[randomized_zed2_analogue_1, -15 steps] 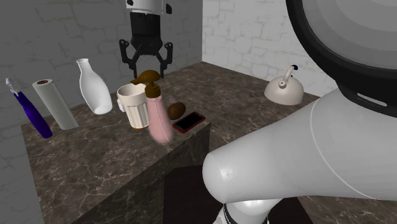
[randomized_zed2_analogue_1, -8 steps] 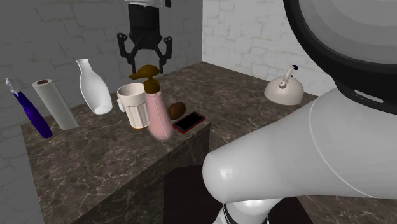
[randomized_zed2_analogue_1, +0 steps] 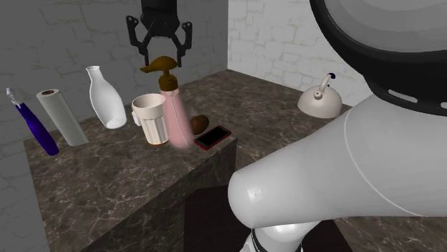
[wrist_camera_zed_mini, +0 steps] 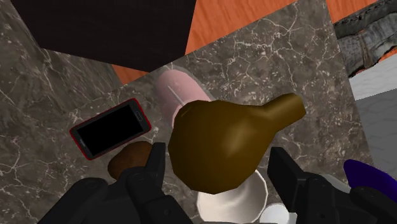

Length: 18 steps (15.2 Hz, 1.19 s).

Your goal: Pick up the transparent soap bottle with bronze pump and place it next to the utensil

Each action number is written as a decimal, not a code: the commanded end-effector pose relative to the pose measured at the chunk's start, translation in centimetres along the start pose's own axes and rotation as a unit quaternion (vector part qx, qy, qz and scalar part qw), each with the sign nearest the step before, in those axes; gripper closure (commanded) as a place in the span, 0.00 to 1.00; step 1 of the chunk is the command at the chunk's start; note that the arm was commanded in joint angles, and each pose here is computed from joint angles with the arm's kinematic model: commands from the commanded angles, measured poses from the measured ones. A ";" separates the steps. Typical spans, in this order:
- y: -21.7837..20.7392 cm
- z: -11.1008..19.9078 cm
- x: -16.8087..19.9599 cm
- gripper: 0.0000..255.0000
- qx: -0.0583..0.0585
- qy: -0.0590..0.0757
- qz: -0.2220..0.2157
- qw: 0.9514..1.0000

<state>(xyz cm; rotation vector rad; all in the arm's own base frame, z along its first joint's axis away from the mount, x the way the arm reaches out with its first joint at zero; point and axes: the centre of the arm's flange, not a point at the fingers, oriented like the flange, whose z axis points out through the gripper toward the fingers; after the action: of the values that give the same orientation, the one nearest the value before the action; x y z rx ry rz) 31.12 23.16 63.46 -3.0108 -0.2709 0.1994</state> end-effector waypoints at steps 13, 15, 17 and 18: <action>11.4 -3.8 -1.9 1.00 0.000 0.000 0.000 1.000; 14.0 -4.1 -2.2 1.00 0.000 0.000 0.000 1.000; 16.6 -4.4 -2.6 1.00 0.000 0.000 0.000 1.000; 17.9 -4.5 -2.7 1.00 0.000 0.000 0.000 1.000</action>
<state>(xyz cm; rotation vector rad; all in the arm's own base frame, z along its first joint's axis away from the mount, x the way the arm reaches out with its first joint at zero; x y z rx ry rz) 32.35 5.96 65.94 -3.0112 -0.2686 0.1996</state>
